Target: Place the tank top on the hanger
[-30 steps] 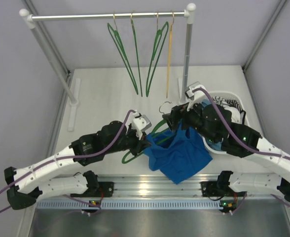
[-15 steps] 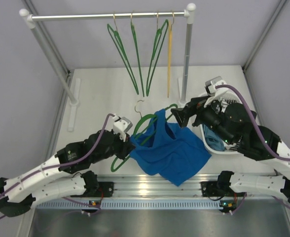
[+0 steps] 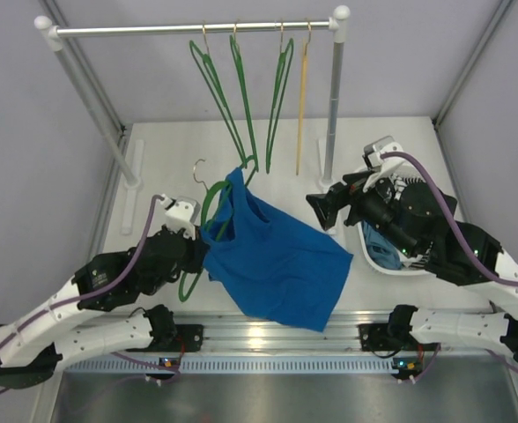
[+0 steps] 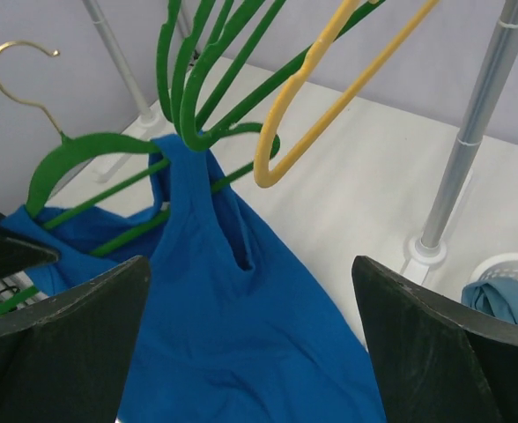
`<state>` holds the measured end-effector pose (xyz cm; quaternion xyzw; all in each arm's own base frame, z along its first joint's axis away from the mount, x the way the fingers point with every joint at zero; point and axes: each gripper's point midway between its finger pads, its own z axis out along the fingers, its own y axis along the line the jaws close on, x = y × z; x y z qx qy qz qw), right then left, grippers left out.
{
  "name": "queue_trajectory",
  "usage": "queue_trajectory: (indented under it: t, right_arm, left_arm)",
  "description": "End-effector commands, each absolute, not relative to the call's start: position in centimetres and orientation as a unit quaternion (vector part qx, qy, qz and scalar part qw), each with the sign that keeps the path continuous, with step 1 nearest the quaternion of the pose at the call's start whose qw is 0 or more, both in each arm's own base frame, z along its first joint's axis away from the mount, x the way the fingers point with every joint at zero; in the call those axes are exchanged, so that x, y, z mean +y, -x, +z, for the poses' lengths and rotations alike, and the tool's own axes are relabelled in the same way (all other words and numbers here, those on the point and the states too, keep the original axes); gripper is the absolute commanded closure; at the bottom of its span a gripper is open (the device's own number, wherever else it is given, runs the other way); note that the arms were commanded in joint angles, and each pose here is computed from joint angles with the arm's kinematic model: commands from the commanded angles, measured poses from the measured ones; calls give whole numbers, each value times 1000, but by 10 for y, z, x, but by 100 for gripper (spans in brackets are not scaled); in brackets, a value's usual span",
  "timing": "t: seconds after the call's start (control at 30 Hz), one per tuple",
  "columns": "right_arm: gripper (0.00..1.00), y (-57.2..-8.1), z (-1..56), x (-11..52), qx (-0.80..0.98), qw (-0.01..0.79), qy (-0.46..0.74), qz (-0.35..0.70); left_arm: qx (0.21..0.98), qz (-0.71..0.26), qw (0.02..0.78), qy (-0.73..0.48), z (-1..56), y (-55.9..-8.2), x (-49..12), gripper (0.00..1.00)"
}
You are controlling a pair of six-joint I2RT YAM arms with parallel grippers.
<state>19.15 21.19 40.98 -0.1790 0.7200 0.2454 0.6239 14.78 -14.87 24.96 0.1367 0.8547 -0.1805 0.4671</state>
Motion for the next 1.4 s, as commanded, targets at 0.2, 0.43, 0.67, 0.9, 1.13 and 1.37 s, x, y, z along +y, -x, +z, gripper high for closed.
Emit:
queue_trajectory:
  t: [0.2,0.43,0.67,0.9,1.13,1.37]
  right_arm:
    - [4,-188,436,220,704,630,191,266]
    - [4,-186,442,222,703,626,195,274]
    - [4,-183,451,220,701,626,198,278]
    - [4,-181,456,214,700,628,195,277]
    - [4,-183,459,216,702,628,196,273]
    - [4,-185,455,221,705,624,198,272]
  left_arm:
    - [849,-126,496,-129,295,-220,-147,100]
    - [830,-114,544,-42,349,-293,-77,100]
    - [792,-75,606,-6,427,-316,-38,100]
    - [776,-58,628,15,462,-331,-9,100]
    - [756,-87,649,16,492,-361,6,100]
    - [765,-92,638,19,489,-392,17,100]
